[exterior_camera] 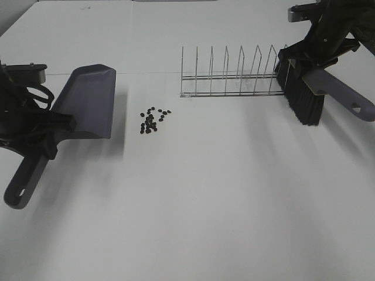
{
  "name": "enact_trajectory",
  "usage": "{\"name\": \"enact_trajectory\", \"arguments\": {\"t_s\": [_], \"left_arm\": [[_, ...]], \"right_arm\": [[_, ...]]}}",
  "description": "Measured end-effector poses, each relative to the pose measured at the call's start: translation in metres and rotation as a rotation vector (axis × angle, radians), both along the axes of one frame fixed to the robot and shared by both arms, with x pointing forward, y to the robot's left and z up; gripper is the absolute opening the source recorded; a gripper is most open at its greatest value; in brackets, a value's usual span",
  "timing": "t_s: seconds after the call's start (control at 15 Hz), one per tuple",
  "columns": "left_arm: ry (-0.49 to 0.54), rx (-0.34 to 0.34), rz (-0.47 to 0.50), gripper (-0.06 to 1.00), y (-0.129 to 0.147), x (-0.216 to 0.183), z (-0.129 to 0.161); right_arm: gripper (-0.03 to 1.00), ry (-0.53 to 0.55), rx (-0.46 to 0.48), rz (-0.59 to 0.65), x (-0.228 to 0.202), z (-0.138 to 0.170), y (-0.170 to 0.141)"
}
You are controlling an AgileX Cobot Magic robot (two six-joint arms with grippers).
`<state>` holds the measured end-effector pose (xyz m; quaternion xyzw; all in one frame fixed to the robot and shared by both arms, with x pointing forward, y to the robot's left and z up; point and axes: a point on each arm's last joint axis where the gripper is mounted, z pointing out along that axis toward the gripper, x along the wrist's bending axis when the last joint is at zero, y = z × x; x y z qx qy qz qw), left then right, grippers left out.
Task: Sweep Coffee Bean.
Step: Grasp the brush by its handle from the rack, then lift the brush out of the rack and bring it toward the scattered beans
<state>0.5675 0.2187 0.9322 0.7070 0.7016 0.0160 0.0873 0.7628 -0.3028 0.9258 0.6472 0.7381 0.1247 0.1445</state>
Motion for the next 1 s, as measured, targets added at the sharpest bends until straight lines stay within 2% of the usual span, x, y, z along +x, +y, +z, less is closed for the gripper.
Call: {"name": "enact_trajectory", "arguments": {"t_s": [0.2, 0.33, 0.6, 0.67, 0.73, 0.8, 1.0], "left_arm": [[0.0, 0.0, 0.0, 0.32, 0.0, 0.0, 0.0], [0.0, 0.002, -0.001, 0.32, 0.0, 0.0, 0.0], [0.001, 0.006, -0.005, 0.32, 0.001, 0.0, 0.0], [0.001, 0.007, -0.006, 0.32, 0.001, 0.0, 0.0], [0.008, 0.022, -0.017, 0.32, 0.002, -0.001, 0.0], [0.019, 0.037, -0.025, 0.32, 0.003, -0.002, 0.0], [0.04, 0.107, -0.02, 0.32, 0.008, -0.004, -0.001]], "right_arm": [[0.27, 0.009, -0.011, -0.022, 0.0, 0.008, -0.002], [0.27, -0.003, -0.012, -0.022, 0.0, 0.026, -0.001], [0.27, -0.07, -0.025, -0.026, -0.018, 0.098, -0.003], [0.27, -0.077, -0.025, -0.027, -0.022, 0.108, -0.003], [0.27, -0.072, -0.024, -0.029, -0.035, 0.134, -0.003], [0.27, -0.064, -0.019, -0.029, -0.04, 0.142, -0.002], [0.27, -0.064, 0.083, -0.023, -0.045, 0.148, 0.007]]}}
